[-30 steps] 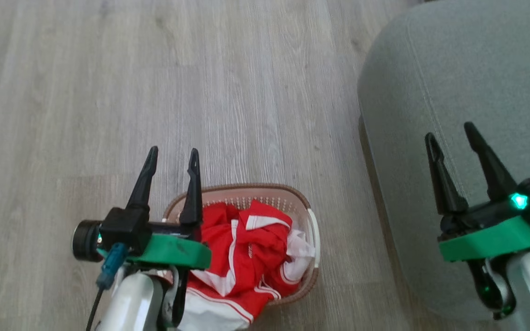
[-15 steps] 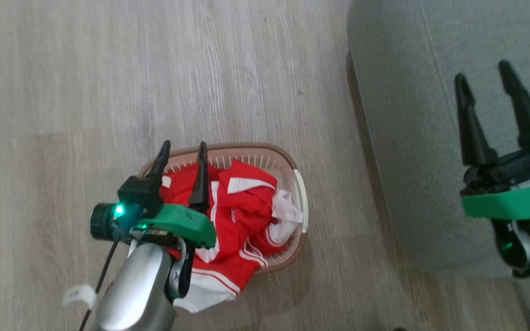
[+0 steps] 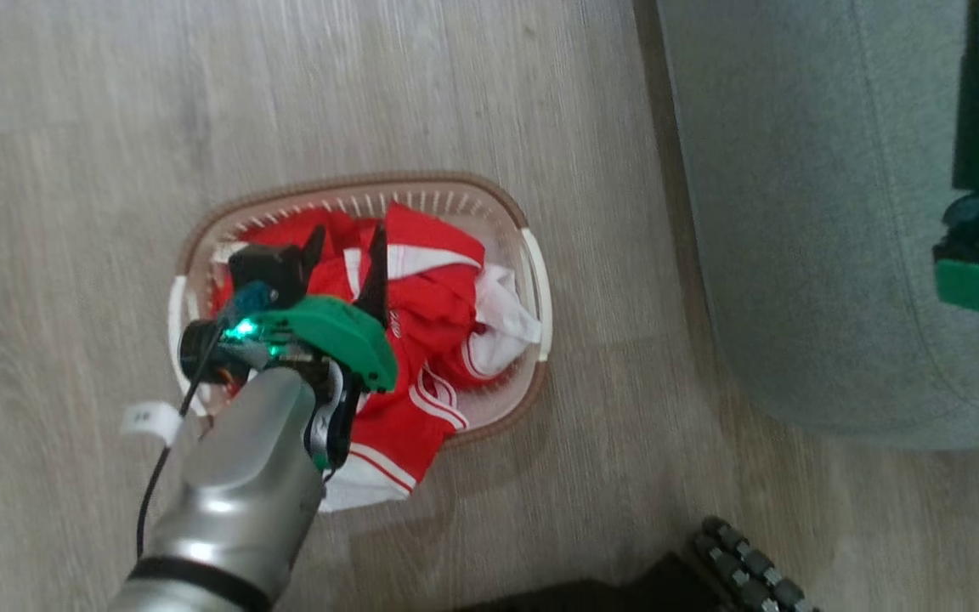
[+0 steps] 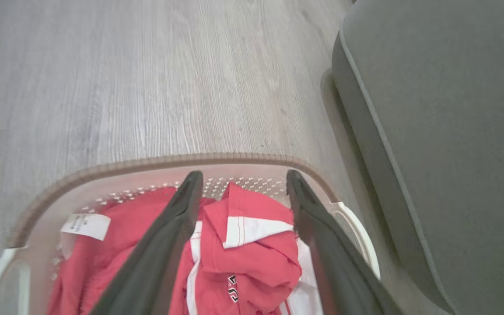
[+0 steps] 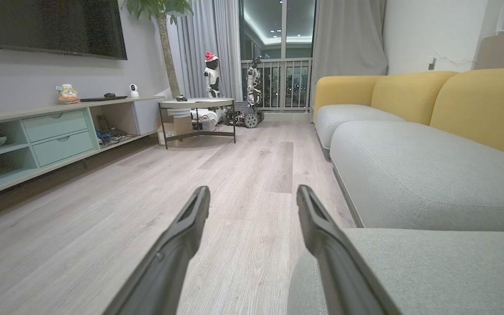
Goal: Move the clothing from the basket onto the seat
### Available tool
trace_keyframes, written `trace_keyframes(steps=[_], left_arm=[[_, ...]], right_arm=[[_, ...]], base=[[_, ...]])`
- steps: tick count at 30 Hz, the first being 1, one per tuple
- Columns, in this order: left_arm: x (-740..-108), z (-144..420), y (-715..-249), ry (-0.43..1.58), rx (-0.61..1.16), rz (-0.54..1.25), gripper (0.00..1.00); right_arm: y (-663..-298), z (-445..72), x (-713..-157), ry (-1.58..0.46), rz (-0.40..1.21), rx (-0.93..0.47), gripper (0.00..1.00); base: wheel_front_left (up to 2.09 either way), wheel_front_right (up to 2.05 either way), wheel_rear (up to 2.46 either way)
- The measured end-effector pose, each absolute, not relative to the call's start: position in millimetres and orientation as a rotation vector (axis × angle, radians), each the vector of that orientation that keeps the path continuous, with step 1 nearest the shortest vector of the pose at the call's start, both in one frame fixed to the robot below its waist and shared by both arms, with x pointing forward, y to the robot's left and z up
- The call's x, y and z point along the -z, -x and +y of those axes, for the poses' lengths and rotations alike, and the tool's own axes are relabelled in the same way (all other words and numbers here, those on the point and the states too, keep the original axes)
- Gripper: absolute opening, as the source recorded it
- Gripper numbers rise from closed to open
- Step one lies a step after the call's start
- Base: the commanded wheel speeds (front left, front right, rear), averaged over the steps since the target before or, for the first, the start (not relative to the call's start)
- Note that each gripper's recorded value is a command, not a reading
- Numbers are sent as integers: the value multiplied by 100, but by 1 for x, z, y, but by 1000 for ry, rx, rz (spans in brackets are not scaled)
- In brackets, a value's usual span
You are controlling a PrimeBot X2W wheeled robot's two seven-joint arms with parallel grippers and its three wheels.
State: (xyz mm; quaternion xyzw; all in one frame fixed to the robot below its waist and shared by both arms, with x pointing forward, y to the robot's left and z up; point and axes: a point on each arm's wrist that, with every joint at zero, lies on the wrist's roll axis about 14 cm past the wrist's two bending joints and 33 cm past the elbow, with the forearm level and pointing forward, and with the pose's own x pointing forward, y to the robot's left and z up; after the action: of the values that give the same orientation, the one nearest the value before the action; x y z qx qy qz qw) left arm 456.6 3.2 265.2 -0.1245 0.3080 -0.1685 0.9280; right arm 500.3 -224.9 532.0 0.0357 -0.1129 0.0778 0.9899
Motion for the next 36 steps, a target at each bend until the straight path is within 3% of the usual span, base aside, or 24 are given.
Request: trace_keyframes(steps=[12,20,30,31,32,33,34,36], left_arm=[[-157,-26,-431,297,406,990,100],[-116,-48,-426,306,461,1121,100],[-85,-54,-386,224,544,1349,100],[-84,-54,-384,219,548,1361,95],[-84,-54,-384,218,549,1367,46],[-84,-54,-384,215,551,1366,30],[-85,-54,-385,214,551,1363,0],[-86,-55,-390,221,550,1345,0]], right_arm=[[-532,-232,-509,-26,-233,-158,100],[-543,-237,-487,6,-203,-156,100],[-548,-240,-473,25,-176,-153,100],[-548,-240,-473,25,-176,-153,100],[-548,-240,-472,24,-175,-153,100],[-548,-240,-472,24,-175,-153,100],[-548,-240,-472,23,-176,-153,100],[-549,-240,-473,22,-177,-154,100]], base=[[0,0,0],[0,0,0],[0,0,0],[0,0,0],[0,0,0],[0,0,0],[0,0,0],[0,0,0]])
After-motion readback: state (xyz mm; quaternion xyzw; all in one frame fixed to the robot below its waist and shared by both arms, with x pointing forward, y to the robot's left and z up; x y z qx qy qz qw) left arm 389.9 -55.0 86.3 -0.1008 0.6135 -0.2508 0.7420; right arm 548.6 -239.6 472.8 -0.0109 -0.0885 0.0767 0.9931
